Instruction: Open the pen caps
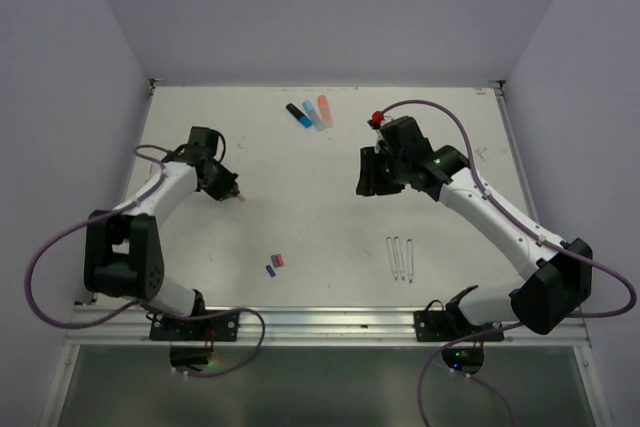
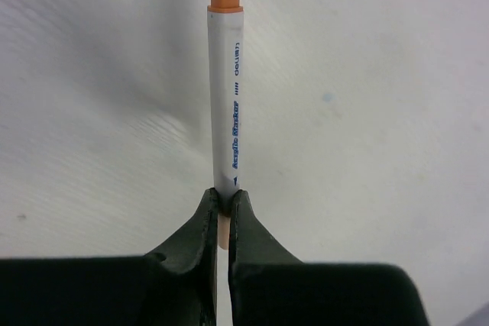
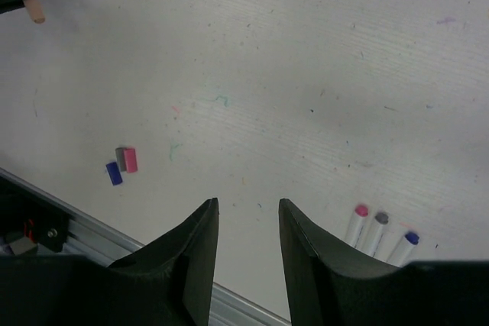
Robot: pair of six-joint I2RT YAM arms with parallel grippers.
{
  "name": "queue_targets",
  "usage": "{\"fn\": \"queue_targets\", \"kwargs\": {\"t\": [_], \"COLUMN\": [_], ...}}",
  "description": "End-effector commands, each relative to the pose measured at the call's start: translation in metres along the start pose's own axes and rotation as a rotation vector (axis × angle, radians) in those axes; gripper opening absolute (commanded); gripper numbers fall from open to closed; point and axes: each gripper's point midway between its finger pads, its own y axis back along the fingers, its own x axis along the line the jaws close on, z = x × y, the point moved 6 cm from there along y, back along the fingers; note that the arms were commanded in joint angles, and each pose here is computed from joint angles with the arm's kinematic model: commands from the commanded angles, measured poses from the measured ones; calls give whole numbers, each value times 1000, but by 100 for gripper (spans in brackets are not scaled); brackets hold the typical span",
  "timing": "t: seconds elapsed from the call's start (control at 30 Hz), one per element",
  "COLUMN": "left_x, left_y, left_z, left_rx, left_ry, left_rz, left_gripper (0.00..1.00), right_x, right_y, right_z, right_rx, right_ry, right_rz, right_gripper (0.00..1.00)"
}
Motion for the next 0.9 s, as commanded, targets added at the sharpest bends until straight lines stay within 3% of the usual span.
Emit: {"fn": "queue_targets", "kwargs": {"t": [0.0,0.1,0.27,0.37,0.43,0.87], "left_x": [-45,-69,-75,-61,-60,-58], "left_y": [77,115,155,169,188,206], "left_z": [-14,-44,-124,-154,-158,-177], "left_rx": [-28,57,338,398,374,429], "left_ry": [-138,-309,-581,-654,-651,-694], "left_rz": [-330,-581,-1008,-1148,-1258,-1283], "left_gripper": [0,0,0,0,0,0], "right_x": [11,24,57,68,71,86], "right_y": [15,20,31,39,43,35], "right_z": [3,2,13,24,26,27], "right_rx": [-21,-10,22,-29,-47,-41], "right_ry": [-47,-73,-100,-93,-112,-228], "right_rz": [65,186,440,520,538,702], "right_gripper": [41,42,43,51,57,54]}}
